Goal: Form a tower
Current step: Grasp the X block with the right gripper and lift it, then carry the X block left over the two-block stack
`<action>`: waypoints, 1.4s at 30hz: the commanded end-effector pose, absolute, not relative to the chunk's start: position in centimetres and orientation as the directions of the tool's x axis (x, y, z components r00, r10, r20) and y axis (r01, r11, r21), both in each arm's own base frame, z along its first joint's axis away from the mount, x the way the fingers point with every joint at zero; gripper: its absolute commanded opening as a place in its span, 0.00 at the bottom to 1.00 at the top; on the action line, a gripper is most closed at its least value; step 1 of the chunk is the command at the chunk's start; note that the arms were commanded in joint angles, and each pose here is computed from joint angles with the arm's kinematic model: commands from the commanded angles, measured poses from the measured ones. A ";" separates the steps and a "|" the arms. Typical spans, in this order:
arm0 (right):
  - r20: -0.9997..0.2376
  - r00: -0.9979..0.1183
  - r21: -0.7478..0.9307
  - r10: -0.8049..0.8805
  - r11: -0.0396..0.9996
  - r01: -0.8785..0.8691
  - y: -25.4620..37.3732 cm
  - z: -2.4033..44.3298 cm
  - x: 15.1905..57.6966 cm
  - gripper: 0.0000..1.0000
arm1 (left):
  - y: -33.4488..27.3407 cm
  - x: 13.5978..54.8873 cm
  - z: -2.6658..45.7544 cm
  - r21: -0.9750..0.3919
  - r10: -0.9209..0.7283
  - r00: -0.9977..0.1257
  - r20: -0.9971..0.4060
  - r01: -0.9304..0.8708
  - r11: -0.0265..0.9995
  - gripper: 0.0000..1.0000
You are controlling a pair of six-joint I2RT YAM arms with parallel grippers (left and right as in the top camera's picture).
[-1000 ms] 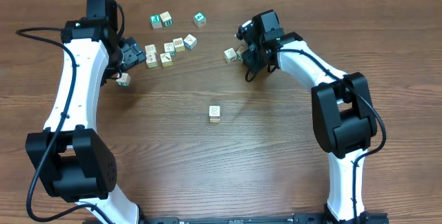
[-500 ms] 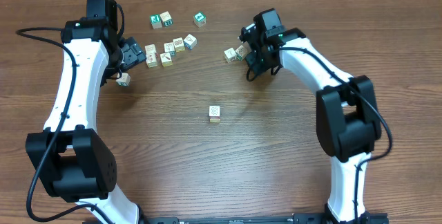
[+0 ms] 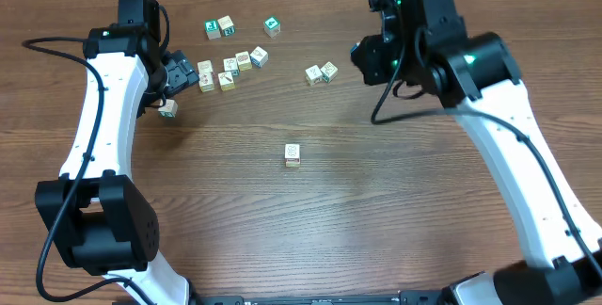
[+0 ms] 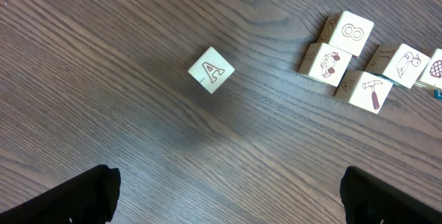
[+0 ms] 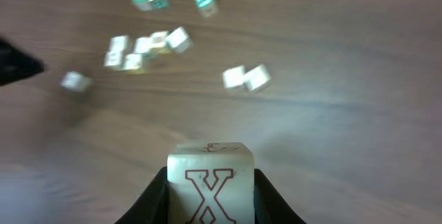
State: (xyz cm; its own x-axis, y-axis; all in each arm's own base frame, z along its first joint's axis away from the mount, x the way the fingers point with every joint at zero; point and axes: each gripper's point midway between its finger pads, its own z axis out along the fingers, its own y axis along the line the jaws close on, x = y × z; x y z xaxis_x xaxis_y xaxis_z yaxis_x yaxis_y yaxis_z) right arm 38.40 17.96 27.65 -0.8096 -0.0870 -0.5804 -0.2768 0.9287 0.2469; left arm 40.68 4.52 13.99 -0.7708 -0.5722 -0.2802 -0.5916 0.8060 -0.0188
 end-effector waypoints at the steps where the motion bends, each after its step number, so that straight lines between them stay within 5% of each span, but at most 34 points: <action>1: -0.468 -0.883 0.363 0.026 0.917 -0.165 20.0 26.6 36.6 0.21 | 4.5 40.9 15.0 -0.032 -0.561 -0.770 -0.304 -0.581 0.814 1.00; 12: -0.319 -0.941 0.304 0.115 0.953 0.014 23.7 21.2 31.6 0.21 | 4.5 40.9 15.0 -0.033 -0.562 -0.769 -0.304 -0.581 0.813 0.99; 25: -0.418 -0.902 0.138 0.105 0.989 0.051 27.1 14.8 29.5 0.21 | 4.5 40.9 15.0 -0.033 -0.561 -0.770 -0.304 -0.580 0.814 0.99; 42: -0.384 -0.922 0.082 0.061 0.996 0.032 29.3 9.3 30.1 0.26 | 4.5 40.9 15.0 -0.032 -0.561 -0.770 -0.304 -0.581 0.814 1.00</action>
